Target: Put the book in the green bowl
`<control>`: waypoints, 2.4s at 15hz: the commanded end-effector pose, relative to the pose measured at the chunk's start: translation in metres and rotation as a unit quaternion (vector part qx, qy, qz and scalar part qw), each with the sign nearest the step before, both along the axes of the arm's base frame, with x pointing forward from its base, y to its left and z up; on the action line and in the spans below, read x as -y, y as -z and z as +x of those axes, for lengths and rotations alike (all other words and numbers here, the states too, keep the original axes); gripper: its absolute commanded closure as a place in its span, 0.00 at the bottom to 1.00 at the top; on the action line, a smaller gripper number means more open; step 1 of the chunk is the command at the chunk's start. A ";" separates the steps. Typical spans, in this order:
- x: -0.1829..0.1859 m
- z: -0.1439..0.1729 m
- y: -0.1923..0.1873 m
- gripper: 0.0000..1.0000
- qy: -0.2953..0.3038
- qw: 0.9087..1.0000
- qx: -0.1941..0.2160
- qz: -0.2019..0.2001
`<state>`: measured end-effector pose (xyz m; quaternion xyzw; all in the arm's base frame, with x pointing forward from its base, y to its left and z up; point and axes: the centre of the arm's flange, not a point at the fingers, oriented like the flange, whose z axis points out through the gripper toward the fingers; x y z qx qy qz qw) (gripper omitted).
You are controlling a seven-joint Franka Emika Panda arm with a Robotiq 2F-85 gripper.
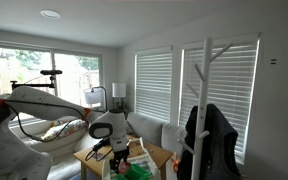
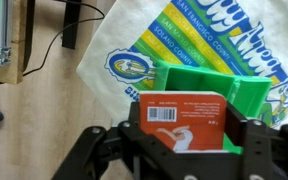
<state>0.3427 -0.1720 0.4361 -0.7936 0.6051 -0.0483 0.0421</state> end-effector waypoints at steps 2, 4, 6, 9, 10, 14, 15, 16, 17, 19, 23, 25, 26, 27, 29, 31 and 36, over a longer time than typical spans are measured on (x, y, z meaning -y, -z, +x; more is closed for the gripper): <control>-0.016 0.013 -0.011 0.47 0.011 0.999 0.037 -0.019; -0.022 0.030 -0.007 0.47 0.002 0.999 0.039 -0.015; -0.030 0.038 -0.003 0.47 -0.005 0.999 0.039 -0.013; -0.033 0.041 0.001 0.47 -0.008 0.999 0.031 -0.011; -0.031 0.040 0.003 0.47 -0.005 1.000 0.029 -0.008; -0.020 0.032 0.010 0.47 0.010 1.000 0.023 0.001; -0.018 0.032 0.011 0.47 0.012 1.000 0.022 0.002; -0.016 0.032 0.013 0.47 0.014 1.000 0.022 0.004; -0.015 0.033 0.013 0.47 0.016 1.000 0.021 0.006; -0.014 0.033 0.013 0.47 0.018 1.000 0.021 0.007; -0.012 0.030 0.012 0.05 0.023 0.999 0.021 0.013; -0.011 0.029 0.010 0.00 0.025 0.999 0.023 0.015; -0.010 0.028 0.009 0.00 0.026 0.999 0.026 0.015; -0.010 0.027 0.006 0.00 0.027 0.999 0.030 0.015; -0.013 0.024 -0.002 0.00 0.018 0.998 0.049 0.020; -0.022 0.019 -0.018 0.00 -0.011 0.996 0.084 0.018; -0.051 0.028 -0.038 0.00 -0.080 0.993 0.085 -0.017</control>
